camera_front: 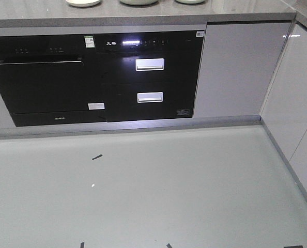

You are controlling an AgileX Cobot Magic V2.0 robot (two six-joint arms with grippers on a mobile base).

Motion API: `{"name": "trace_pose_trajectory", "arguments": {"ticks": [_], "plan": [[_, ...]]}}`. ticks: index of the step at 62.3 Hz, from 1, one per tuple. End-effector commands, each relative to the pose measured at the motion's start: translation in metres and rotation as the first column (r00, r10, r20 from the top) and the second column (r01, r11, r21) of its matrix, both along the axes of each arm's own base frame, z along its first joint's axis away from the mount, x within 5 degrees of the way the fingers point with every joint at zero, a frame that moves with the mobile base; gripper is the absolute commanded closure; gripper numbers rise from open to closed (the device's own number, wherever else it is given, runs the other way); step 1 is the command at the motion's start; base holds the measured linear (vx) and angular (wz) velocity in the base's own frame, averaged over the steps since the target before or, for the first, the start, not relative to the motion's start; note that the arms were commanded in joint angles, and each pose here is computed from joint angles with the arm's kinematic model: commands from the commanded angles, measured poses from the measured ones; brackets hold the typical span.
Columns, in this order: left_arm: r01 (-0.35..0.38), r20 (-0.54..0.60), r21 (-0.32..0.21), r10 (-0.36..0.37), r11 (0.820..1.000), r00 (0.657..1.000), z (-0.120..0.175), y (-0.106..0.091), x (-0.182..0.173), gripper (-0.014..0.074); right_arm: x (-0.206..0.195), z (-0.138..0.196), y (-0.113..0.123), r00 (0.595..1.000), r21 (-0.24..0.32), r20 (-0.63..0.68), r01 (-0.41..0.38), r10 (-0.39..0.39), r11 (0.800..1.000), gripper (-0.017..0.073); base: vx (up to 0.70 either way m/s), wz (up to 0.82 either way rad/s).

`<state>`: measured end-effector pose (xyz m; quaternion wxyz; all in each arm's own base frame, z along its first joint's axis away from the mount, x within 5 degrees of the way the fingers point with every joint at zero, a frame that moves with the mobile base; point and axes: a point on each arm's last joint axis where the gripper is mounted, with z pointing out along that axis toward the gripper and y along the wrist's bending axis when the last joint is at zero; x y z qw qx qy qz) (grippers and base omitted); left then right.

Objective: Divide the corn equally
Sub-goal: 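Continue driving forward toward the counter holding the corn pot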

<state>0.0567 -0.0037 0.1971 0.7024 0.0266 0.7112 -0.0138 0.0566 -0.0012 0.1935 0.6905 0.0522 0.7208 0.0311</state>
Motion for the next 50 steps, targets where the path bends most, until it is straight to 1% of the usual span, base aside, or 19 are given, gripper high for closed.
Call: {"name": "trace_pose_trajectory", "arguments": {"ticks": [1, 50], "plan": [[-0.009, 0.08, -0.019, 0.011, 1.0, 0.997, 0.0058, 0.001, -0.0013, 0.06, 0.0, 0.0039, -0.0004, 0.998, -0.019, 0.067, 0.003, -0.002, 1.0, 0.0561, 0.1, -0.03], [-0.009, 0.08, -0.019, 0.011, 1.0, 0.997, 0.0058, 0.001, -0.0013, 0.06, 0.0, 0.0039, -0.0004, 0.998, -0.019, 0.067, 0.003, -0.002, 1.0, 0.0561, 0.12, 0.01]]}}
